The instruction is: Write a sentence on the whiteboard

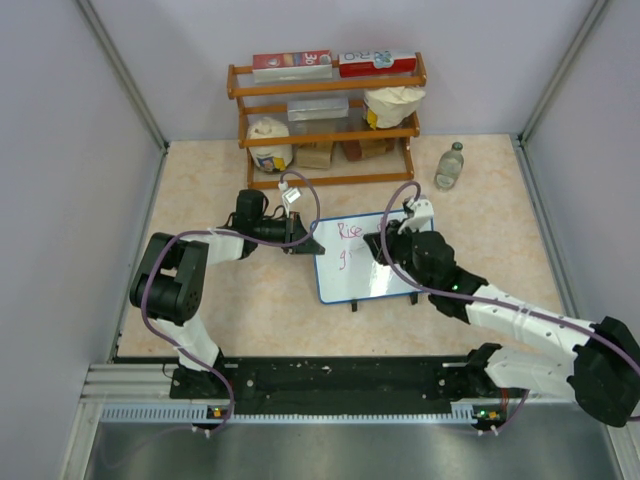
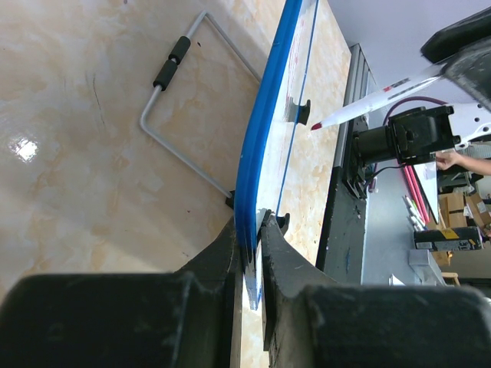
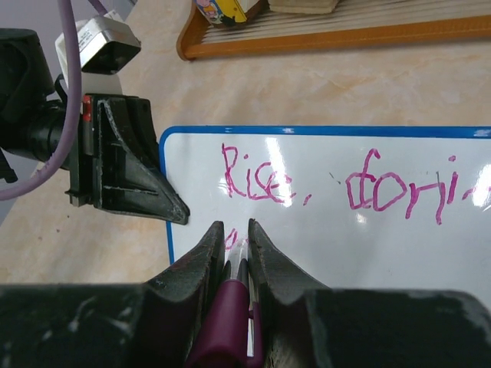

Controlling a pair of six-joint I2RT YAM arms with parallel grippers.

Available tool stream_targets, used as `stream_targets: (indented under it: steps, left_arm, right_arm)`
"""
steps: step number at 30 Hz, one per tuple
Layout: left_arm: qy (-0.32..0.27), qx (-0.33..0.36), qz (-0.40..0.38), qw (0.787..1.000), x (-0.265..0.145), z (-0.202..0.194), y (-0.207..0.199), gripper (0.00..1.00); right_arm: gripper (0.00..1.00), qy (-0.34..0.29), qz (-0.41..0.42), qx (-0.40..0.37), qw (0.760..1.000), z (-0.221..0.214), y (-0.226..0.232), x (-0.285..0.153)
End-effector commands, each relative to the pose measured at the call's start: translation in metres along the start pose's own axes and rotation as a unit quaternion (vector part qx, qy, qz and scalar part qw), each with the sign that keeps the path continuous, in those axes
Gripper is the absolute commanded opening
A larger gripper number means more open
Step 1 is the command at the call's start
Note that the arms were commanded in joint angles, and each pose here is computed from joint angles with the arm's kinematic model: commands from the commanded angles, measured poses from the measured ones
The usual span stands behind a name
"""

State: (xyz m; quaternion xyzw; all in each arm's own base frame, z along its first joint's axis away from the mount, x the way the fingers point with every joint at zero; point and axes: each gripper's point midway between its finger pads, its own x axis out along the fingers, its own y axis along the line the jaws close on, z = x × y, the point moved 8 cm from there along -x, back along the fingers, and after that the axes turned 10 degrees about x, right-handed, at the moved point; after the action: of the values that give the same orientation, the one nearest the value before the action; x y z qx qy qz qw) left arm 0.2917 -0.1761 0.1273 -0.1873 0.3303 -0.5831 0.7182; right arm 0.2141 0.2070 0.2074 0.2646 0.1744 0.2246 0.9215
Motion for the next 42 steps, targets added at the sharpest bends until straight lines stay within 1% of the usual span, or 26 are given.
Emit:
stream_targets:
  steps: [1,4,11,29,34,39,42]
  left_arm:
    - [0.015,0.008,0.052,0.999,0.002,-0.018,0.012,0.00]
    - [0.015,0.008,0.050,0.999,0.003,-0.018,0.012,0.00]
    - [0.015,0.007,0.050,0.999,0.003,-0.018,0.012,0.00]
    - [0.014,0.008,0.051,0.999,0.002,-0.018,0.012,0.00]
    - [0.015,0.008,0.051,0.999,0.002,-0.018,0.012,0.00]
    - [0.015,0.007,0.052,0.999,0.002,-0.018,0.012,0.00]
    - [0.015,0.008,0.052,0.999,0.002,-0.018,0.012,0.00]
  right_arm:
    - [0.00,-0.050,0.031,0.007,0.998,0.035,0.022,0.005]
    - [0.00,-0.053,0.033,0.007,0.998,0.038,0.023,0.010]
    - [0.00,-0.039,0.023,0.006,0.999,0.029,0.018,0.019]
    - [0.00,-0.014,-0.016,-0.003,1.000,0.007,-0.003,0.024]
    - [0.00,-0.024,-0.011,0.001,1.000,0.014,0.000,0.020]
    - [0.00,-0.040,0.016,0.016,0.999,0.025,0.010,0.007]
    - [0.00,-0.042,0.011,0.016,0.999,0.025,0.007,0.002]
